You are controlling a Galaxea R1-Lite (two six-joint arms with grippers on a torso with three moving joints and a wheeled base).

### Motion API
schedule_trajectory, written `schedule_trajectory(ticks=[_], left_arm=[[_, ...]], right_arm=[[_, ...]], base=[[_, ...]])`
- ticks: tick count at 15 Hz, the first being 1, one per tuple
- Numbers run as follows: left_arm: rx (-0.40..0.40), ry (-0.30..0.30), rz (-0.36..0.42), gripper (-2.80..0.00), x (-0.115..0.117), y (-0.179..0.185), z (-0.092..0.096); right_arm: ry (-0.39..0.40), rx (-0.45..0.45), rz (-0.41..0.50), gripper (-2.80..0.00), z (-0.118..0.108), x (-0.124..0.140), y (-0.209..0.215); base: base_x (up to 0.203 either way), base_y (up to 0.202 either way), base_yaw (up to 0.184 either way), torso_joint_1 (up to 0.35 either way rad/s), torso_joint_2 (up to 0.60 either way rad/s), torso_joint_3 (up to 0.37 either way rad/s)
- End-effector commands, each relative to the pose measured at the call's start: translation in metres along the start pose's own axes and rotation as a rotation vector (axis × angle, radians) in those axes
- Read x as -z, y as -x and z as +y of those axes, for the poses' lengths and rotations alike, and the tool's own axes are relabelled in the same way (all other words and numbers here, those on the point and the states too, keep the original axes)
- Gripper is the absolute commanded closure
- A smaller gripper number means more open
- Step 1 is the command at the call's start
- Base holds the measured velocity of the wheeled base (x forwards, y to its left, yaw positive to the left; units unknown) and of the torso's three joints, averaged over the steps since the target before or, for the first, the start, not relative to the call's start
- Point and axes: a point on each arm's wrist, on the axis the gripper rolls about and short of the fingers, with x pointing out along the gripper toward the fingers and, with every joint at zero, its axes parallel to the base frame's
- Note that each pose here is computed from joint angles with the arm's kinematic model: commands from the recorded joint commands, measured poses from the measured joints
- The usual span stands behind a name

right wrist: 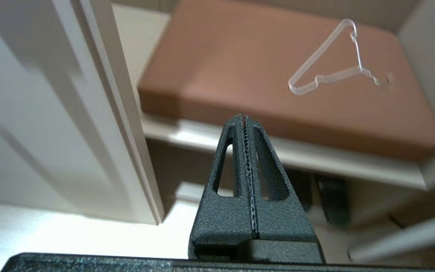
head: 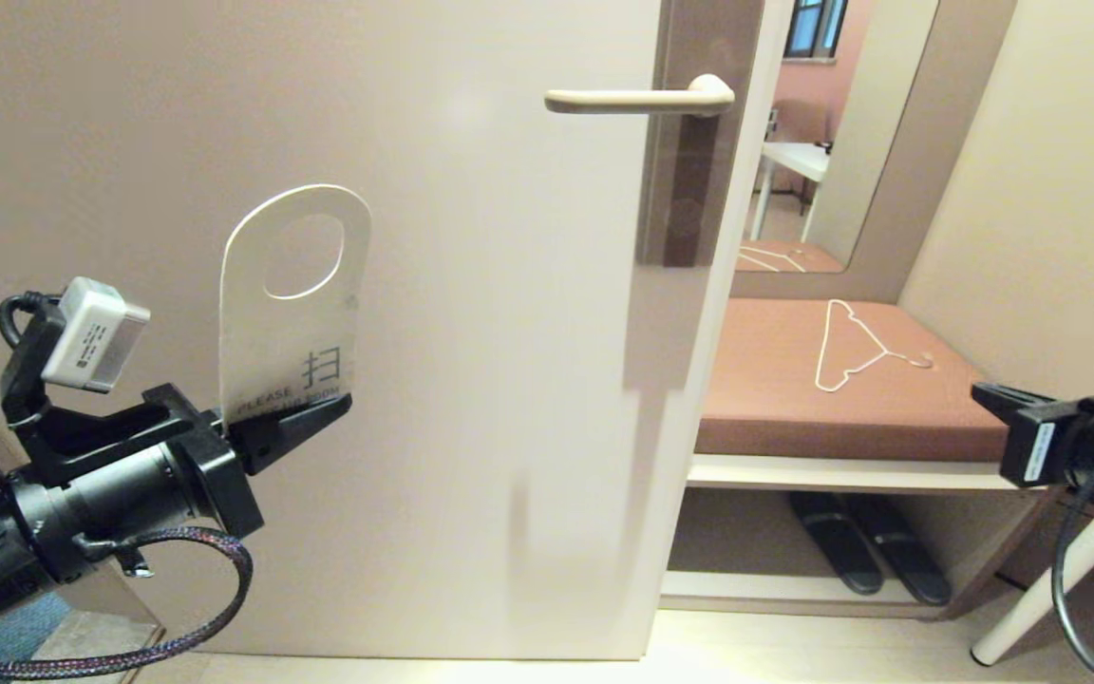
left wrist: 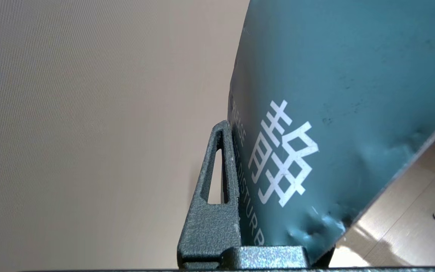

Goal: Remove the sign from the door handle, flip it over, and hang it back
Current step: Hang the sign back with the other side facing out

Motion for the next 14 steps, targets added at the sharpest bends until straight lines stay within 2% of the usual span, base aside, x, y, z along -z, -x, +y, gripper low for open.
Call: schedule_trajectory(ticks=[1, 3, 7, 11, 14], left_arm=[[-0.012, 0.005, 0.012, 0.00, 0.003, -0.002, 0.001], [-0.054, 0.011, 0.018, 0.00, 0.004, -0.003, 0.003], [-0.064, 0.015, 0.034, 0.00, 0.007, -0.007, 0.005], [-0.134, 0.021, 0.054, 0.00, 0.011, -0.014, 0.010], [-0.143, 0.020, 0.055, 0.00, 0.011, -0.015, 0.010]], right_arm=[[-0.003, 0.017, -0.029, 0.00, -0.002, 0.011, 0.029], [-0.005, 0.032, -0.019, 0.00, -0.001, 0.035, 0.054], [-0.007, 0.114, 0.020, 0.00, 0.000, 0.082, 0.090], [-0.018, 0.155, 0.005, 0.00, -0.001, 0.098, 0.114], [-0.019, 0.113, -0.031, 0.00, 0.003, 0.114, 0.138]], base=[[0.000, 0.000, 0.000, 0.000, 0.00, 0.000], [0.000, 0.000, 0.000, 0.000, 0.00, 0.000], [0.000, 0.000, 0.000, 0.000, 0.00, 0.000], [0.000, 0.000, 0.000, 0.000, 0.00, 0.000], [0.000, 0.000, 0.000, 0.000, 0.00, 0.000]])
